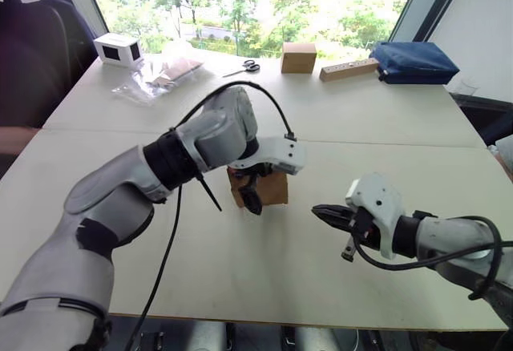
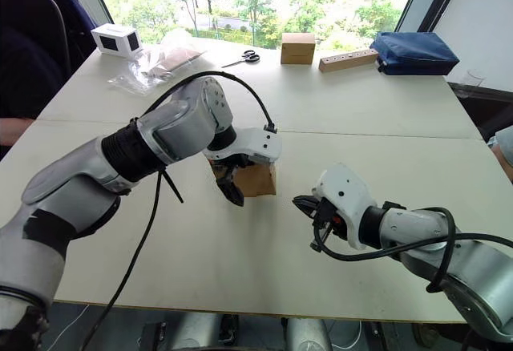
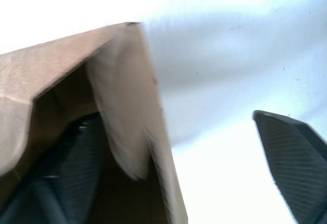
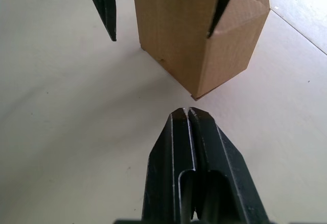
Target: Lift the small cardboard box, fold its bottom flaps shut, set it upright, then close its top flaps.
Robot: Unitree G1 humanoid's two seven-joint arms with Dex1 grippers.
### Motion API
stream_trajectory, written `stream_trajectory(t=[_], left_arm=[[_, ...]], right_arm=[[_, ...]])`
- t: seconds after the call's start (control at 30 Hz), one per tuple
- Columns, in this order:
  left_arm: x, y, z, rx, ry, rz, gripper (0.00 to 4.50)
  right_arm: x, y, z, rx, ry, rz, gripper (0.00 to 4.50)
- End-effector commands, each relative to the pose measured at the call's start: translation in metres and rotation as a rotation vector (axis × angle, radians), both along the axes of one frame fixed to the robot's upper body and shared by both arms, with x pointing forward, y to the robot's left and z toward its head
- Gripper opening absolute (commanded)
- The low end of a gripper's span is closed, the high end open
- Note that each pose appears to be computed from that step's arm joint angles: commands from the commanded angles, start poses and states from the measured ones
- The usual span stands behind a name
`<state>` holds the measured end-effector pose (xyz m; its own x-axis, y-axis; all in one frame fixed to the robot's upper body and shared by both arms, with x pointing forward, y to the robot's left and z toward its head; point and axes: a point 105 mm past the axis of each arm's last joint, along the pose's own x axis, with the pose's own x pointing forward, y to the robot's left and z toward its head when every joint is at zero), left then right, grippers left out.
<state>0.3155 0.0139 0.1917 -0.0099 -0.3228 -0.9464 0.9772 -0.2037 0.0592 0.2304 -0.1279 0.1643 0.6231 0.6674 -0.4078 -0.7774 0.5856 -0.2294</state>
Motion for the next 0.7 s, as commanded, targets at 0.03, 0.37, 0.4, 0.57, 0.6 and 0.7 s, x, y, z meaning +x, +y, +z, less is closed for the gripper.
stream_trajectory(t=[0.03,0.37,0.4,0.57,0.6,0.7], left_arm=[[0.003,-0.005,0.041,-0.098,-0.033,0.02,4.47],[0.0,0.005,0.08,-0.305,-0.017,-0.072,4.47],[0.003,0.007,0.086,-0.35,-0.006,-0.051,4.47],[0.031,0.014,0.112,-0.671,-0.059,0.105,4.47],[0.04,0.022,0.116,-0.745,-0.08,0.167,4.47],[0.059,0.071,0.111,-0.916,-0.136,0.385,4.47]], right_arm=[[0.002,0.0,0.003,0.013,-0.026,0.017,0.0],[0.015,-0.005,0.014,0.107,-0.059,0.017,0.0],[0.018,-0.008,0.016,0.13,-0.069,0.007,0.0],[0.035,-0.022,0.02,0.2,-0.099,-0.044,0.0],[0.039,-0.024,0.018,0.194,-0.104,-0.05,0.0],[0.063,-0.029,0.006,0.104,-0.133,-0.069,0.0]])
